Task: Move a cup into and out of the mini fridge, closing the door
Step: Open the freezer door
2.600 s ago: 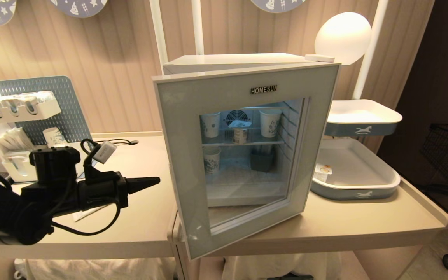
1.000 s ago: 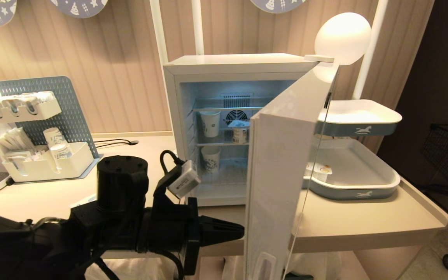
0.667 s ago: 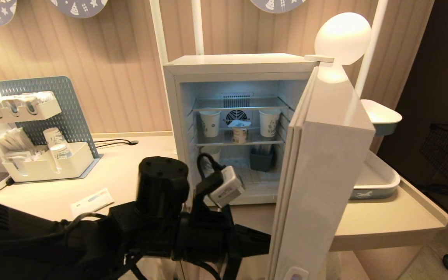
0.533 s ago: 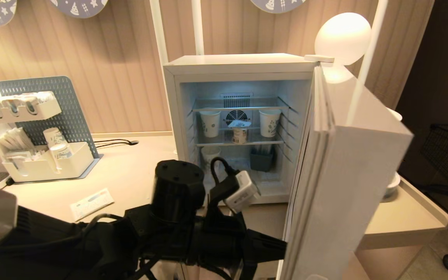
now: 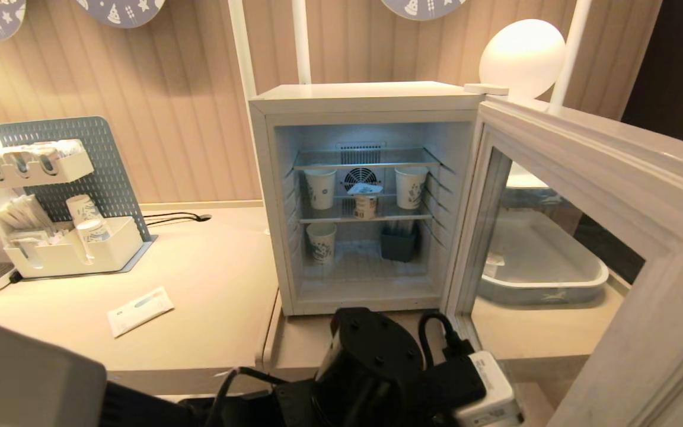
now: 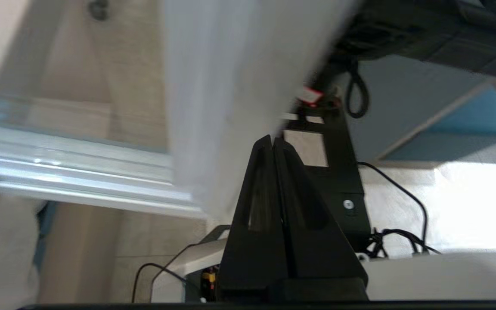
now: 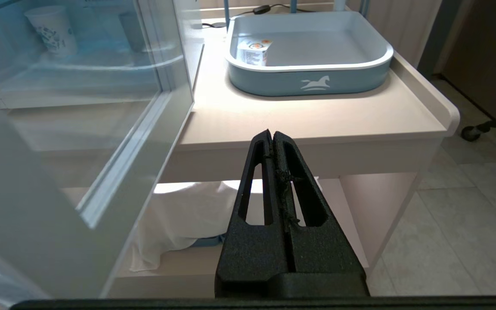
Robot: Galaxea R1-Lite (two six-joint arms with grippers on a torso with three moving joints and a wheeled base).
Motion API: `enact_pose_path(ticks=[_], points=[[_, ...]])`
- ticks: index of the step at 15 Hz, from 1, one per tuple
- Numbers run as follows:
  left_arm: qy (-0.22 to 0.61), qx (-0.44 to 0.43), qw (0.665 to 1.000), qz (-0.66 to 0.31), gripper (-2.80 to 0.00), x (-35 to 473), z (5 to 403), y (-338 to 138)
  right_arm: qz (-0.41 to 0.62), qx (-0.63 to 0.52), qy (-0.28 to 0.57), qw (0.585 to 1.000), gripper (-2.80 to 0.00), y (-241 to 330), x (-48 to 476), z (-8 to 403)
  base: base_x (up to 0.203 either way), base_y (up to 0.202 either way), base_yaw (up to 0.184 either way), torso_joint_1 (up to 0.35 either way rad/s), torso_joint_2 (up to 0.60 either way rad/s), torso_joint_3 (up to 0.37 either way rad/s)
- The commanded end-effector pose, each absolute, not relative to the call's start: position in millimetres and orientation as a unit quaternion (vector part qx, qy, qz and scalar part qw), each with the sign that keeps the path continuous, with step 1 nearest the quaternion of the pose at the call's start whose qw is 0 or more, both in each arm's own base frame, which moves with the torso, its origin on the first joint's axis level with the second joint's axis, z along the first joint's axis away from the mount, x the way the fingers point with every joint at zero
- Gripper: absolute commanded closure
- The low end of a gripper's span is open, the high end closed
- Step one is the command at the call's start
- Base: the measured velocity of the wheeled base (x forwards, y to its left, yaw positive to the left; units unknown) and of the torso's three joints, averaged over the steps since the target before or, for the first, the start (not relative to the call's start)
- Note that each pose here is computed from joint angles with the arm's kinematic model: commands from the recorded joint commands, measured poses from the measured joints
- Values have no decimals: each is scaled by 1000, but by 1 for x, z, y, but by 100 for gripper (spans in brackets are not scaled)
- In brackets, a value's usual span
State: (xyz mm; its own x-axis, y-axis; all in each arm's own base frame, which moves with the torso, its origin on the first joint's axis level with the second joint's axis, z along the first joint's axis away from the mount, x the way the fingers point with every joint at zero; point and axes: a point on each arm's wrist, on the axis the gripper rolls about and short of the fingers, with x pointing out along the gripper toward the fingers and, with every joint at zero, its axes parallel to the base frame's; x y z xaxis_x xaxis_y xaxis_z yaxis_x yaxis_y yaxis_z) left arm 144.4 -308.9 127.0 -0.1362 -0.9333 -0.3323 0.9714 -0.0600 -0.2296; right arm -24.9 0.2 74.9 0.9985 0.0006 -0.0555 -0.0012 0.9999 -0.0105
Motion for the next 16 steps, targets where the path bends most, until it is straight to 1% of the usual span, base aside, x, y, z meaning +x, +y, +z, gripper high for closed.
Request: enact_pose_path(ticks=[1, 5, 8, 11, 12, 14, 16], points=[[210, 53, 644, -734, 0, 139, 122, -318, 1, -6, 28, 1000, 0, 0, -25, 75, 0, 0, 0, 0, 0, 0], [211, 61, 626, -748, 0, 130, 133, -343, 1, -5, 29, 1000, 0, 0, -25, 75, 0, 0, 0, 0, 0, 0], [222, 84, 632, -737, 0, 116, 122, -363, 1, -5, 29, 1000, 0, 0, -25, 75, 0, 0, 0, 0, 0, 0], [229, 89, 631, -736, 0, 111, 119, -358, 1, -5, 28, 1000, 0, 0, -25, 75, 0, 0, 0, 0, 0, 0], [226, 87, 635, -733, 0, 112, 123, -352, 1, -5, 29, 1000, 0, 0, -25, 75, 0, 0, 0, 0, 0, 0], [227, 79, 658, -713, 0, 126, 131, -329, 1, -5, 29, 1000, 0, 0, -25, 75, 0, 0, 0, 0, 0, 0], [228, 67, 695, -678, 0, 149, 138, -301, 1, -5, 28, 1000, 0, 0, -25, 75, 0, 0, 0, 0, 0, 0]])
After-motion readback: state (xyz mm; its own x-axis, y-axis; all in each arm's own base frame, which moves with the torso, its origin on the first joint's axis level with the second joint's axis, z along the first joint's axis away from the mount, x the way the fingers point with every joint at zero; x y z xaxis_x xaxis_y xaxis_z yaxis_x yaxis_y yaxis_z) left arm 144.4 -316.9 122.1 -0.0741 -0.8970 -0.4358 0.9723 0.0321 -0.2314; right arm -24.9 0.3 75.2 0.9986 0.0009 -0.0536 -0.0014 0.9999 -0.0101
